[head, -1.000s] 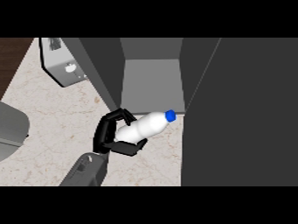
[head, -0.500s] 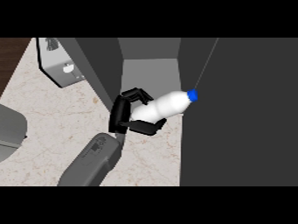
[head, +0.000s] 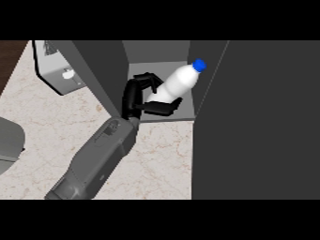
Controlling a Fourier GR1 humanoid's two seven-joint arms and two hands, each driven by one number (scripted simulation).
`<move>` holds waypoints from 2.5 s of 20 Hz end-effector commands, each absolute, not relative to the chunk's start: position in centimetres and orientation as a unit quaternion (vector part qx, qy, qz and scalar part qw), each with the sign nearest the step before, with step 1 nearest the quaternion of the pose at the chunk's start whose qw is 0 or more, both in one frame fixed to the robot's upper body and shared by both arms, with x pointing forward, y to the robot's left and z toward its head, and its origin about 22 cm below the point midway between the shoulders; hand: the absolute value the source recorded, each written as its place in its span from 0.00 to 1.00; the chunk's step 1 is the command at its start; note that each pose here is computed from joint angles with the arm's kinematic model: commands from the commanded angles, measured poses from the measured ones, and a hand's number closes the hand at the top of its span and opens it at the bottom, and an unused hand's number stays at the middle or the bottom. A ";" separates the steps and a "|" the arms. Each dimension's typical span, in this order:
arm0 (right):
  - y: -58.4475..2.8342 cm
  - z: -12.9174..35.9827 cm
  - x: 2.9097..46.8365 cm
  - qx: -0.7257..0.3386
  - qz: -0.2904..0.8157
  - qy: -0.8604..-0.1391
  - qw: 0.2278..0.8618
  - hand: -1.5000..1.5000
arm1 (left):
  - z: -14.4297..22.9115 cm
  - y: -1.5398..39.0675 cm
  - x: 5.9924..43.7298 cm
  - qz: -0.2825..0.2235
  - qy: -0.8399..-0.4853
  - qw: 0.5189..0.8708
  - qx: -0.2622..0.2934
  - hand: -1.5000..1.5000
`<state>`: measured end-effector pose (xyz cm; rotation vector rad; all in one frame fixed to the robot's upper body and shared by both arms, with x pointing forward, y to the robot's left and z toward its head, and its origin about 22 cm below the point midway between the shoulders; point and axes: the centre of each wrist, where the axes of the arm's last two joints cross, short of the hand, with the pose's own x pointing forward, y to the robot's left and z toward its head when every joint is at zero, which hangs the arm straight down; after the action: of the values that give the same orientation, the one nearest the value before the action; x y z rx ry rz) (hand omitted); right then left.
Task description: Pick up the bottled water, place it into the cabinet and close the cabinet
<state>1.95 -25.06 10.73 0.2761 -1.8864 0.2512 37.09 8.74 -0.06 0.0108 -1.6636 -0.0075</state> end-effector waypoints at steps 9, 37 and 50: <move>-25.8 11.4 2.2 0.145 0.088 -0.824 0.541 0.00 | 1.3 9.3 41.1 -0.042 -0.730 0.644 0.226 1.00; -25.0 13.8 2.4 0.155 0.111 -0.822 0.536 0.00 | 6.7 6.9 42.3 0.049 -0.828 0.558 -0.007 1.00; -24.0 13.5 1.9 0.140 0.109 -0.818 0.548 0.00 | 0.7 4.7 32.0 0.035 -0.763 0.595 -0.248 0.00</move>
<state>2.07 -24.37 10.63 0.3791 -1.8836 0.2425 35.54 5.63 1.61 -0.4195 -1.8305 0.0832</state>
